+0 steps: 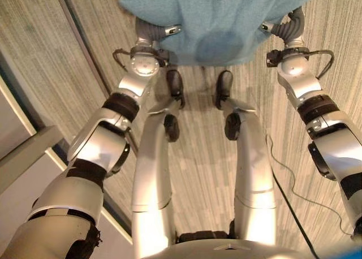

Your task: Pick up all the scattered cushions and arrange them neatly on the sofa.

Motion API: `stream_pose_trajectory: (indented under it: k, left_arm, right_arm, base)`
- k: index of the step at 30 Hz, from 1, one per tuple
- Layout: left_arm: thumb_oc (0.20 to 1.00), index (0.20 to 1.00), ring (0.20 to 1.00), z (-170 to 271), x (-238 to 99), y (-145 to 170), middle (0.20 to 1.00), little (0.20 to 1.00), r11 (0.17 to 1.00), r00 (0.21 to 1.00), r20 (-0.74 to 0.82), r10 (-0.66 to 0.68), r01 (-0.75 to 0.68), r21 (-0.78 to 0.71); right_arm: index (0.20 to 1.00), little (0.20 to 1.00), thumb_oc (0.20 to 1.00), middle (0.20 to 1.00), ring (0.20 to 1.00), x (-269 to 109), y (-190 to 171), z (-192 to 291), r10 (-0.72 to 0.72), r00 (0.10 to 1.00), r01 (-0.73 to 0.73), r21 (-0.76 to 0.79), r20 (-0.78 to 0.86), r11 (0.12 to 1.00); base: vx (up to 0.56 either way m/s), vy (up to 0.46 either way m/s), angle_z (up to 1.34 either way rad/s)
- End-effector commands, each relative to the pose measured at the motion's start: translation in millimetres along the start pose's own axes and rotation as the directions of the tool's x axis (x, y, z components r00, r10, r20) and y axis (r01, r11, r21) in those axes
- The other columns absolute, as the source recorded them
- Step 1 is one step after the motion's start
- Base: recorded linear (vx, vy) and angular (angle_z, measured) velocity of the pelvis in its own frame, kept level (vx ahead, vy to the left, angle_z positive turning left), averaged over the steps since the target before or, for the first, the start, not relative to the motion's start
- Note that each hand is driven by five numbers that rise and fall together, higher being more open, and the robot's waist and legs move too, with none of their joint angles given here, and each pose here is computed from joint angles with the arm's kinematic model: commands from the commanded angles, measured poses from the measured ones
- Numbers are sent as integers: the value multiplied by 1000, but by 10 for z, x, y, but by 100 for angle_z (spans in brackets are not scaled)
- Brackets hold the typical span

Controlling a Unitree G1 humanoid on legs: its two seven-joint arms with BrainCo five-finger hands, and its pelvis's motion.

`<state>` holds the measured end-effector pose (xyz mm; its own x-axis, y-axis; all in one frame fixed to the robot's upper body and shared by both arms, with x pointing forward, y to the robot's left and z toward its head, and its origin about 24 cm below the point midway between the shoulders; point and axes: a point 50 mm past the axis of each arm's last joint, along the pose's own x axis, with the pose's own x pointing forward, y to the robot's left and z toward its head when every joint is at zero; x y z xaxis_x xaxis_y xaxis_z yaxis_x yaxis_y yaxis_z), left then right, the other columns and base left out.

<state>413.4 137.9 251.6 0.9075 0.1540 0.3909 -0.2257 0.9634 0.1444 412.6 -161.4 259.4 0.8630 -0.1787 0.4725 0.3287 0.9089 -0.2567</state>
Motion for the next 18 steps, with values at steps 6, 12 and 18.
stream_pose_trajectory:
  k: [6,12,18]
  left_arm:
    - [200,200,200,454,-61,-351,200,200,963,985,147,-86,120,-243]
    - [200,200,200,566,-69,-79,200,200,919,979,205,8,74,-388]
    - [200,200,200,474,-204,-81,200,200,902,974,226,-8,104,-418]
  right_arm:
    - [200,200,200,200,200,-218,653,657,198,948,-254,217,251,942]
    - [200,200,200,200,200,-229,443,735,131,937,-212,227,325,950]
    - [200,200,200,200,200,-316,351,610,111,941,-198,253,321,947]
  base:
    - [3,-2,1]
    - [5,-2,1]
    - [-2,-2,1]
